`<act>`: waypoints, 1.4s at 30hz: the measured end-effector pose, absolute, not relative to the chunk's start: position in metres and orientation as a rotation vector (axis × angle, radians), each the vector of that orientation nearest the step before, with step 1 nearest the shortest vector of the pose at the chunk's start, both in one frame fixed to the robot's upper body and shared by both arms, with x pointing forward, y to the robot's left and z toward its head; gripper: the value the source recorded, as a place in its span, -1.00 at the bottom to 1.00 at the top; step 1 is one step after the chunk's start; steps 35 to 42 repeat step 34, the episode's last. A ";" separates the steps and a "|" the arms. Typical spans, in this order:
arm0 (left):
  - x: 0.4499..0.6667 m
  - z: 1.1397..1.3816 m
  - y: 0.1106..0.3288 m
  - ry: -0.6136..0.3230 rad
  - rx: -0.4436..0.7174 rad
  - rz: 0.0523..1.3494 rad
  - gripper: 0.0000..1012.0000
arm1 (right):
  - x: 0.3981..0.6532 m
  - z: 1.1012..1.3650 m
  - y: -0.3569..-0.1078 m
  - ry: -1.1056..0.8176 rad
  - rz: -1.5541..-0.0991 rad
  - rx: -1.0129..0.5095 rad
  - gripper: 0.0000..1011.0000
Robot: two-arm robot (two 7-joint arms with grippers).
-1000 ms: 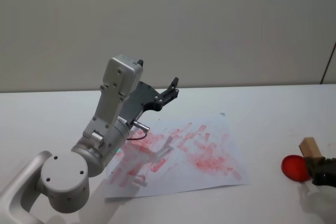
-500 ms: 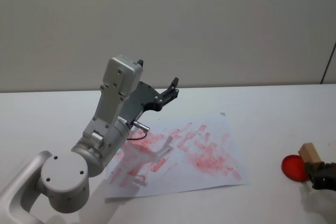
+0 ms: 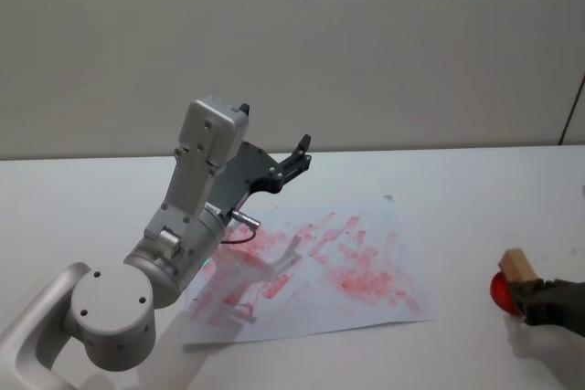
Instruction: Use the one hand to pick up the stamp and affix it onto the A4 paper.
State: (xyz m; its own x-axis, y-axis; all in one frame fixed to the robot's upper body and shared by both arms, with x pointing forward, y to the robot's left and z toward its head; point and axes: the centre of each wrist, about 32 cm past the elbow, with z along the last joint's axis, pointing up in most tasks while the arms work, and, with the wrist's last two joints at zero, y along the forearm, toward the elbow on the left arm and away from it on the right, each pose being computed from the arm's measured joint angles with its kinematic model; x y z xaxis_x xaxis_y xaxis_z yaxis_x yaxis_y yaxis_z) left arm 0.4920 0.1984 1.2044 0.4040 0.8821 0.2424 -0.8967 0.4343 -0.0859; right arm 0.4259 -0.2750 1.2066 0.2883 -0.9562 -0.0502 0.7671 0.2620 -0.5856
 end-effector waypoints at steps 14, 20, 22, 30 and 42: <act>0.492 1.204 0.198 -0.268 0.061 1.124 0.98 | 0.433 1.204 -0.273 0.442 -1.199 -0.516 0.30; 0.492 1.204 0.198 -0.268 0.061 1.124 0.98 | 0.434 1.203 -0.272 0.442 -1.195 -0.517 0.67; 0.492 1.204 0.198 -0.268 0.061 1.124 0.98 | 0.435 1.203 -0.272 0.442 -1.195 -0.517 0.78; 0.492 1.204 0.198 -0.268 0.061 1.124 0.98 | 0.435 1.203 -0.272 0.441 -1.193 -0.519 0.98; 0.492 1.204 0.198 -0.268 0.061 1.124 0.98 | 0.436 1.203 -0.272 0.442 -1.192 -0.519 0.98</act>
